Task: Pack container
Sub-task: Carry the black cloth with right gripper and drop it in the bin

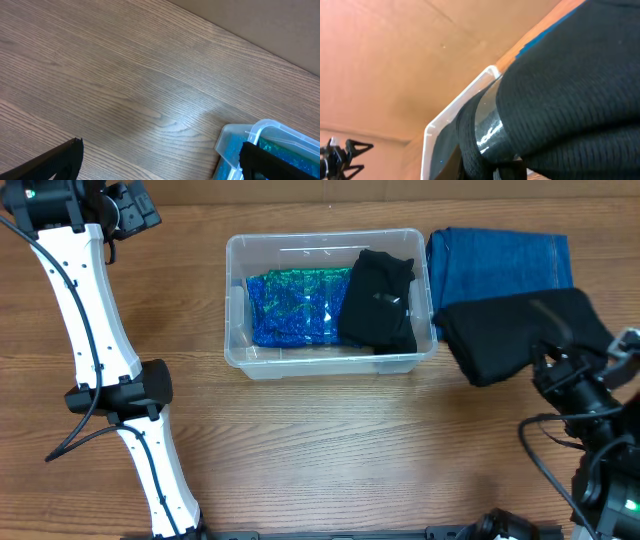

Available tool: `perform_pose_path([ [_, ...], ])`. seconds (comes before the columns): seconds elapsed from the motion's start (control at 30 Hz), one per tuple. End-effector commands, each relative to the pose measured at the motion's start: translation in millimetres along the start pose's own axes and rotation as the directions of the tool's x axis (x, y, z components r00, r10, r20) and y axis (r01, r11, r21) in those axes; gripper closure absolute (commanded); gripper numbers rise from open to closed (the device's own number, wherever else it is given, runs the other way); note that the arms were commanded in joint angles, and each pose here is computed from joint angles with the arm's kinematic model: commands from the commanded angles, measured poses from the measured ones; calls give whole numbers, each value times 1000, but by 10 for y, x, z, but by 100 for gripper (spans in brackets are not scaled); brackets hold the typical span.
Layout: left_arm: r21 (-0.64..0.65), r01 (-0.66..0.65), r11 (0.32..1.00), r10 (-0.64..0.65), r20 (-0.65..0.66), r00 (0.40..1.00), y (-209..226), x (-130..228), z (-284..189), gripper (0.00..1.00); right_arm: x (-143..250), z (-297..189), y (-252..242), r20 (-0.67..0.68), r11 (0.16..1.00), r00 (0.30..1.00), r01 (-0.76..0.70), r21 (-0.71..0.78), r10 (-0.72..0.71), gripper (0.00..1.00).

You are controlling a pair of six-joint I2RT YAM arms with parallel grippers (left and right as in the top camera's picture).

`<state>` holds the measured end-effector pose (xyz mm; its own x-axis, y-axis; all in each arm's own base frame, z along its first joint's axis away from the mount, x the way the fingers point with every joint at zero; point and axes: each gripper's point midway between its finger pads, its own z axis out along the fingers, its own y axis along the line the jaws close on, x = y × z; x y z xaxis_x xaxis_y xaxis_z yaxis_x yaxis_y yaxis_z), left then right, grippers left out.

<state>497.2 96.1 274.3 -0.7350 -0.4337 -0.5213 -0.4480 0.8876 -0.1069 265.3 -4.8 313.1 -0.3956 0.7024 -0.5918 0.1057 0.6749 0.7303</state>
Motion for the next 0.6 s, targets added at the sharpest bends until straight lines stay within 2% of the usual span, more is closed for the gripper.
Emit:
perform_pose_path([
  [0.0,-2,-15,1000,15,42,999,31,-54,-198,0,-53,38,293,40,997,997,70,-36,-68,96],
  [0.1,-2,-15,1000,15,42,999,31,-54,-198,0,79,299,646,8,980,989,147,-134,-147,96],
  [0.2,-3,-14,1000,15,42,999,31,-54,-198,0,299,693,762,-36,980,985,163,-114,-168,96],
  [0.3,-2,-15,1000,15,42,999,31,-54,-198,0,712,1200,892,-112,978,975,180,-108,-192,96],
  [0.43,-2,-14,1000,15,42,999,31,-55,-198,0,1099,1656,1226,-56,977,979,191,-91,-196,96],
  [0.57,-2,-15,1000,15,42,999,31,-54,-198,0,1454,2023,1370,34,995,995,96,-32,-95,96],
])
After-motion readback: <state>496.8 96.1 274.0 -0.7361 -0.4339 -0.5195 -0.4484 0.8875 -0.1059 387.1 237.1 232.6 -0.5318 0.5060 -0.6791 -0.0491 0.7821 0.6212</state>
